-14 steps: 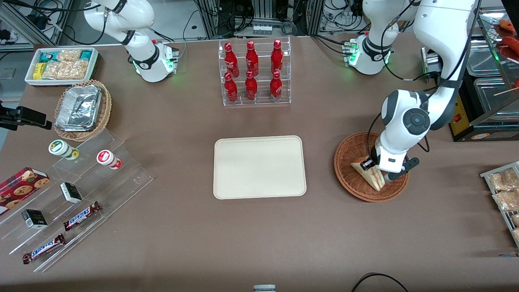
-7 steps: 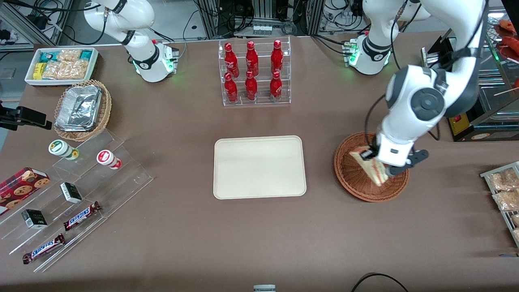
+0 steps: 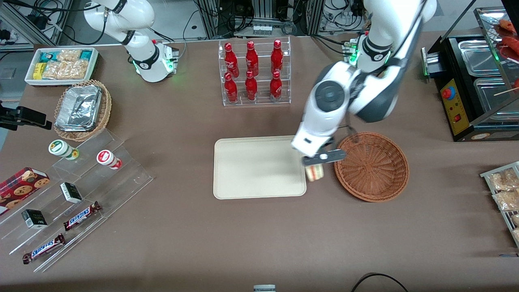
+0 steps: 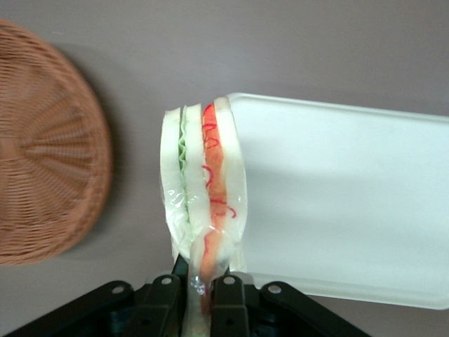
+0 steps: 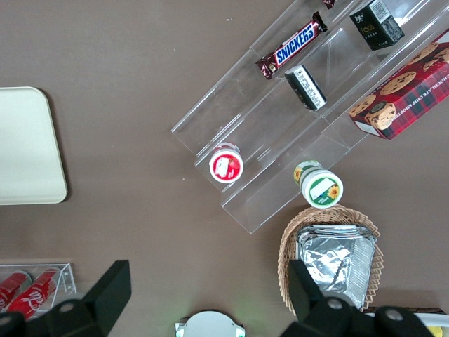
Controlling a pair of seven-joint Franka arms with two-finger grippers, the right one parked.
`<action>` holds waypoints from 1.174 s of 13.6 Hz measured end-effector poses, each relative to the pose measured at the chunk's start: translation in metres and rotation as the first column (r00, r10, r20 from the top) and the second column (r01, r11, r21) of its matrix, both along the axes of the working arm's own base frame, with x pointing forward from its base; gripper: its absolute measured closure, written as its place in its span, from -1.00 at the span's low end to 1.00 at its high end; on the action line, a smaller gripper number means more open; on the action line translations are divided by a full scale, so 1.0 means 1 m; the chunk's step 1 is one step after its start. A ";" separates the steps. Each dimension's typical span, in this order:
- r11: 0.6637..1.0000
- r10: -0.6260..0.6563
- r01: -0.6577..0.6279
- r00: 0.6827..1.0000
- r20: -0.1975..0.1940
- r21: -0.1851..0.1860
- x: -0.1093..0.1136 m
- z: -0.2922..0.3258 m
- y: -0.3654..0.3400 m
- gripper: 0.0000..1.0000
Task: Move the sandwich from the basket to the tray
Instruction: 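Lift the sandwich and carry it over the cream tray, then lower the sandwich onto the tray and open the left gripper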
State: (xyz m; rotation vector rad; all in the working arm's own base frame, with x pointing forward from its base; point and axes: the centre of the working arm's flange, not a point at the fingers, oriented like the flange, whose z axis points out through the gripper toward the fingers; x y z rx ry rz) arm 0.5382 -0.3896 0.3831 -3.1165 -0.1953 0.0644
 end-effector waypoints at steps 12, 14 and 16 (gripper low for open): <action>0.979 -0.183 0.186 0.982 0.051 -0.080 -0.043 -0.128 -0.144 0.69; 0.980 -0.184 0.187 0.982 0.036 -0.070 -0.044 -0.143 -0.142 0.69; 0.980 -0.184 0.186 0.982 0.035 -0.068 -0.042 -0.148 -0.141 0.69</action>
